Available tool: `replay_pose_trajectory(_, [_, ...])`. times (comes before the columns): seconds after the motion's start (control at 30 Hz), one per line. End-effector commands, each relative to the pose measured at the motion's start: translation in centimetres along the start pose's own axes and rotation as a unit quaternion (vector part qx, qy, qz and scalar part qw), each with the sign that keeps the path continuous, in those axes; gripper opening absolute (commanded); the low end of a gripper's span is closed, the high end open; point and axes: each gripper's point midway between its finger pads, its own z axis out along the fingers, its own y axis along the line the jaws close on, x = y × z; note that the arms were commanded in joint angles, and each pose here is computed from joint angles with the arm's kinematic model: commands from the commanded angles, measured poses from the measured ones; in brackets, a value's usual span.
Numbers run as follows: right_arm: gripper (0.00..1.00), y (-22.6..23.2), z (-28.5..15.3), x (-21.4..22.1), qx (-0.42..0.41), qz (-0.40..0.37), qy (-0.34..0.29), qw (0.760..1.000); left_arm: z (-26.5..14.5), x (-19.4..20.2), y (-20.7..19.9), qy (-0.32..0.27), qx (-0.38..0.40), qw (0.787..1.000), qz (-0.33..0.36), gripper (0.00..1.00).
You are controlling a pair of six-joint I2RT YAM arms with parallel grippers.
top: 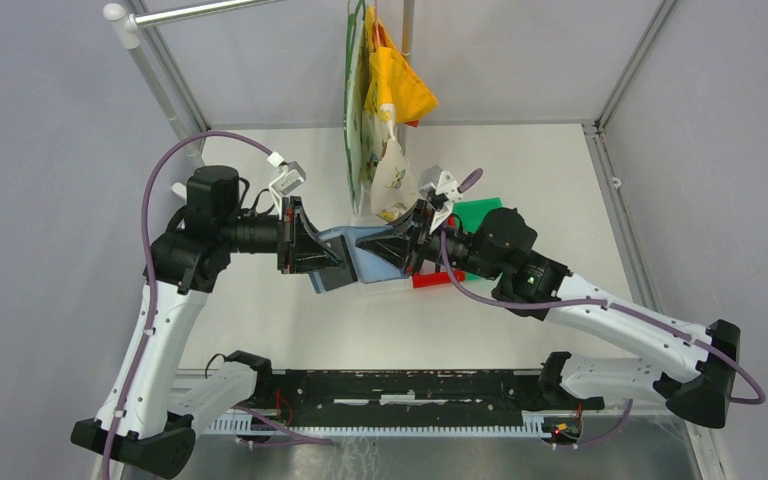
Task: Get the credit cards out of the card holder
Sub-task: Remove the credit card from the card holder.
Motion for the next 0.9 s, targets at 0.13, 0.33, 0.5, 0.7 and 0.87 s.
replay_pose_trajectory(0.13, [0.0,-0.4,-1.7,-3.9,0.017,0.039,-0.105,0.994,-0.4,-1.7,-2.0,-0.014,0.035,0.999,0.037,0.57])
replay_pose_trajectory(0.33, [0.0,0.4,-4.0,-5.9,-0.014,0.106,-0.222,0.969,-0.4,-1.9,-3.2,-0.032,0.062,0.997,0.016,0.61])
replay_pose_trajectory(0.5, [0.0,0.7,-4.2,-5.9,-0.035,0.139,-0.251,0.957,-0.3,-2.1,-3.6,-0.051,0.074,0.996,0.0,0.51])
replay_pose_trajectory(0.7, [0.0,0.9,-4.2,-6.1,-0.051,0.154,-0.267,0.95,-0.2,-2.2,-3.1,-0.065,0.056,0.996,-0.005,0.46])
replay_pose_trajectory(0.87, [0.0,0.9,-4.4,-5.9,-0.052,0.161,-0.27,0.948,0.0,-1.6,-2.2,-0.066,0.043,0.997,-0.006,0.4])
